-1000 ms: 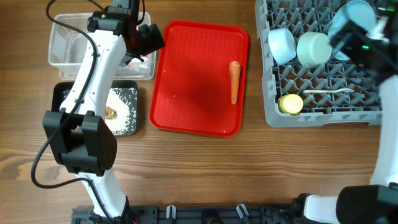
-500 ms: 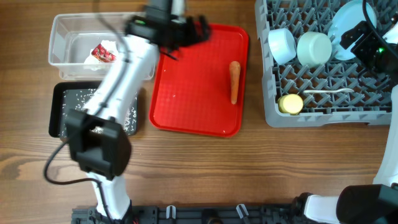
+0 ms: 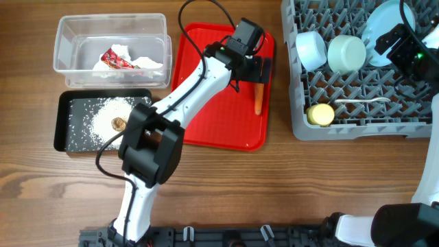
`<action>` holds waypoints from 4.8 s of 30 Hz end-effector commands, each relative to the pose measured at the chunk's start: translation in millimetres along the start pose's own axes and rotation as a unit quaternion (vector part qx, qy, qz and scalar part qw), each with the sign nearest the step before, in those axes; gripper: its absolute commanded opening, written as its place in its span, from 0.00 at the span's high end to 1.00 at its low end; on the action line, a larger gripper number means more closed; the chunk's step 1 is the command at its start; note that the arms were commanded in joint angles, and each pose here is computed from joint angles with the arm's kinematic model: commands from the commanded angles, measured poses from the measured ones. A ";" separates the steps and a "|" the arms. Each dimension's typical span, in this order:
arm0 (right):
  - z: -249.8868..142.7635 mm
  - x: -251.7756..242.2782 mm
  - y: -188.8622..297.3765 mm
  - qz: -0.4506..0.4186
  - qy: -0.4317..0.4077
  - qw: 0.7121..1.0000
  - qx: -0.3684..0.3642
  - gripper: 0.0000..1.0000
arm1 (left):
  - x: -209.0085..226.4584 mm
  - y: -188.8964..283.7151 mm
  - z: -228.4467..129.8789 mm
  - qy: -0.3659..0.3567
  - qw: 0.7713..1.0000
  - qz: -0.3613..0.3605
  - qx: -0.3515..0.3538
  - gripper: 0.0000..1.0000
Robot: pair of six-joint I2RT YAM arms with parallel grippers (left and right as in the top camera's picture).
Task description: Sort waste into correct bins and load items into the dishwasher rack
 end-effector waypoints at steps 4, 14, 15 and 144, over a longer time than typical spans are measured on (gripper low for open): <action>3.2 9.1 9.0 0.017 0.009 1.000 -0.007 0.00 | -0.3 -41.7 -22.5 -0.140 0.989 0.037 0.031 0.05; 3.2 9.1 8.7 0.017 0.009 1.000 -0.007 0.00 | -5.0 -64.7 -39.9 -0.182 0.981 0.035 0.055 0.05; 3.2 9.1 8.7 0.017 0.010 1.000 -0.007 0.00 | -3.3 -68.2 -43.8 -0.182 0.981 0.037 0.061 0.05; -121.9 2.0 290.3 0.099 0.155 0.953 -0.242 0.00 | 130.2 323.5 -30.8 0.168 0.949 0.154 -0.219 0.00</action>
Point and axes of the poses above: each gripper's point midway between its finger pads, its own y axis back along the fingers, its own x axis along the line the jaws close on, z = x × y, the point moved 2 cm from there along y, back along the fingers, and after that the axes turned 7 degrees about -y, right-handed, at the moved point
